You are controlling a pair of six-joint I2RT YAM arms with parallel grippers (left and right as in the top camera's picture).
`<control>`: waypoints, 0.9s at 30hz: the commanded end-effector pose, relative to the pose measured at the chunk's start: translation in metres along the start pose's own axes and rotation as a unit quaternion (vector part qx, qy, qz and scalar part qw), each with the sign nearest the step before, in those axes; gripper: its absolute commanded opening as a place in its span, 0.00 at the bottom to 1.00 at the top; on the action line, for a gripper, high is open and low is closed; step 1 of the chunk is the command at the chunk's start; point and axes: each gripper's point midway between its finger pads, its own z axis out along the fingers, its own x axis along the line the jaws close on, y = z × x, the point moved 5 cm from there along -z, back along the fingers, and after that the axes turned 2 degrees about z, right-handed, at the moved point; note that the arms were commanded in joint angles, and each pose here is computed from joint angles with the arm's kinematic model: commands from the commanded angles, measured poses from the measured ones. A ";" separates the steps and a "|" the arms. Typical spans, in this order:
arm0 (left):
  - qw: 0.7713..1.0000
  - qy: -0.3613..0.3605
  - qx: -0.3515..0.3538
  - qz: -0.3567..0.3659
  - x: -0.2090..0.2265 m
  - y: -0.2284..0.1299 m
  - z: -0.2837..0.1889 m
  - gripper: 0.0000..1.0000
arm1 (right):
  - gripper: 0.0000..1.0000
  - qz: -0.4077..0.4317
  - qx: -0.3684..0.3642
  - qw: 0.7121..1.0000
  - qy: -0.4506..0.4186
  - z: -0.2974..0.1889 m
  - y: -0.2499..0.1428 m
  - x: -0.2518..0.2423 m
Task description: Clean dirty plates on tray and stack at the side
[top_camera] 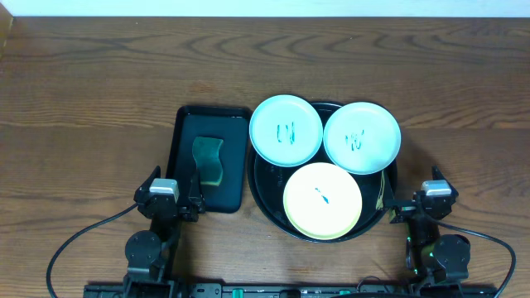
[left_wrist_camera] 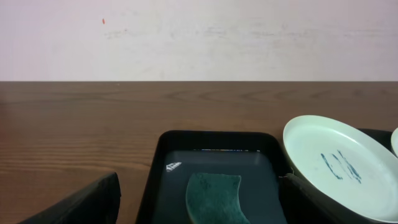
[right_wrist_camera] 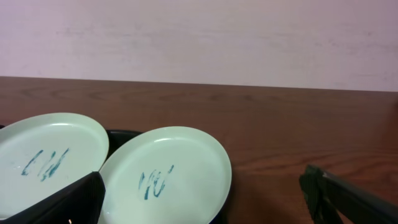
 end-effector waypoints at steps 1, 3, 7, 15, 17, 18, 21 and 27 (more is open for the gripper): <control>1.000 0.001 0.024 0.007 0.000 -0.011 0.000 0.82 | 0.99 -0.008 0.000 1.000 0.000 0.000 0.000 0.001; 1.000 0.001 0.024 0.007 0.000 -0.011 0.000 0.82 | 0.99 -0.008 0.000 1.000 0.000 0.000 0.000 0.001; 1.000 0.001 0.024 0.007 0.000 -0.011 0.000 0.82 | 0.99 -0.008 0.000 1.000 0.000 0.000 0.000 0.001; 1.000 0.001 0.027 0.006 0.000 -0.010 -0.001 0.82 | 0.99 0.000 0.001 1.000 0.000 0.000 -0.001 0.001; 0.999 0.001 0.034 0.006 0.000 -0.010 -0.001 0.82 | 0.99 0.004 0.003 1.000 0.000 0.000 -0.001 0.001; 0.999 0.001 0.043 0.006 0.000 -0.011 -0.002 0.82 | 0.99 0.013 0.006 1.000 0.000 0.000 -0.002 0.001; 0.998 0.003 0.065 -0.003 0.001 -0.011 -0.002 0.82 | 0.99 0.028 0.023 0.999 -0.001 0.000 -0.004 0.001; 0.991 0.017 0.121 -0.051 0.002 -0.008 0.001 0.82 | 0.99 0.032 0.075 0.997 -0.004 0.002 -0.002 0.001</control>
